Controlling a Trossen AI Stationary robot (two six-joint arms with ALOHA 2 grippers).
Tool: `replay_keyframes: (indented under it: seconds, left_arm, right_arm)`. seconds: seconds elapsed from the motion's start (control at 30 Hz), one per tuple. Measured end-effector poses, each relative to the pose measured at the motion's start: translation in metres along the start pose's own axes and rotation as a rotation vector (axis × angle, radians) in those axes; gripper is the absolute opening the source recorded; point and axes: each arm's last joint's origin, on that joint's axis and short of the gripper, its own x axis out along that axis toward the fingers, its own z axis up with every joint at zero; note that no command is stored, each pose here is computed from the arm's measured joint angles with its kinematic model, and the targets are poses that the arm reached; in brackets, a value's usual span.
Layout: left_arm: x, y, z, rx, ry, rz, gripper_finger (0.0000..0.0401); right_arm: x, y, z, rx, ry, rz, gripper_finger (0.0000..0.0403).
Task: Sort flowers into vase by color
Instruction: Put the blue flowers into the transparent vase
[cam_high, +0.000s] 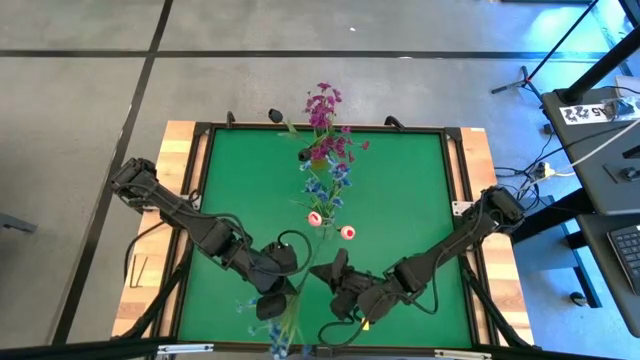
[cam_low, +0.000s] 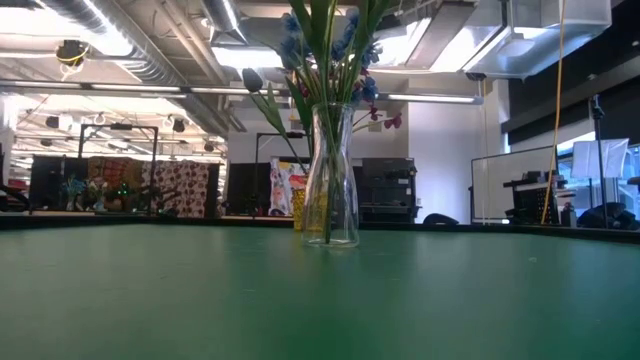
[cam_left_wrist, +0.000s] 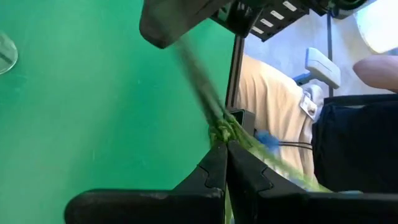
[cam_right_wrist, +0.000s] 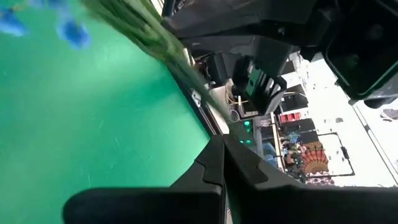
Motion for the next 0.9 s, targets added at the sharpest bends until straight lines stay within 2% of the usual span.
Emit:
replay_keyframes:
  seconds: [0.27,0.4,0.6,0.8,0.9]
  left_arm:
    - [0.000,-0.001,-0.002,0.023,0.004,0.004,0.0000]
    - [0.000,0.001,-0.002,0.023,-0.002,0.025,0.0000]
    - [0.000,0.007,-0.002,0.006,0.008,0.082,0.0000]
    - [0.000,0.012,0.005,-0.027,-0.001,0.078,0.0000]
    - [0.001,0.011,0.009,-0.037,-0.003,0.048,0.0000]
  right_arm:
    - [0.000,0.001,-0.001,-0.009,0.013,0.005,0.0003]
    - [-0.003,0.006,-0.002,-0.044,0.018,0.039,0.0019]
    - [-0.012,0.016,0.000,-0.091,0.019,0.089,0.0075]
    - [-0.019,0.019,0.007,-0.122,-0.025,0.100,0.0148]
    - [-0.018,0.018,0.007,-0.129,-0.025,0.089,0.0171]
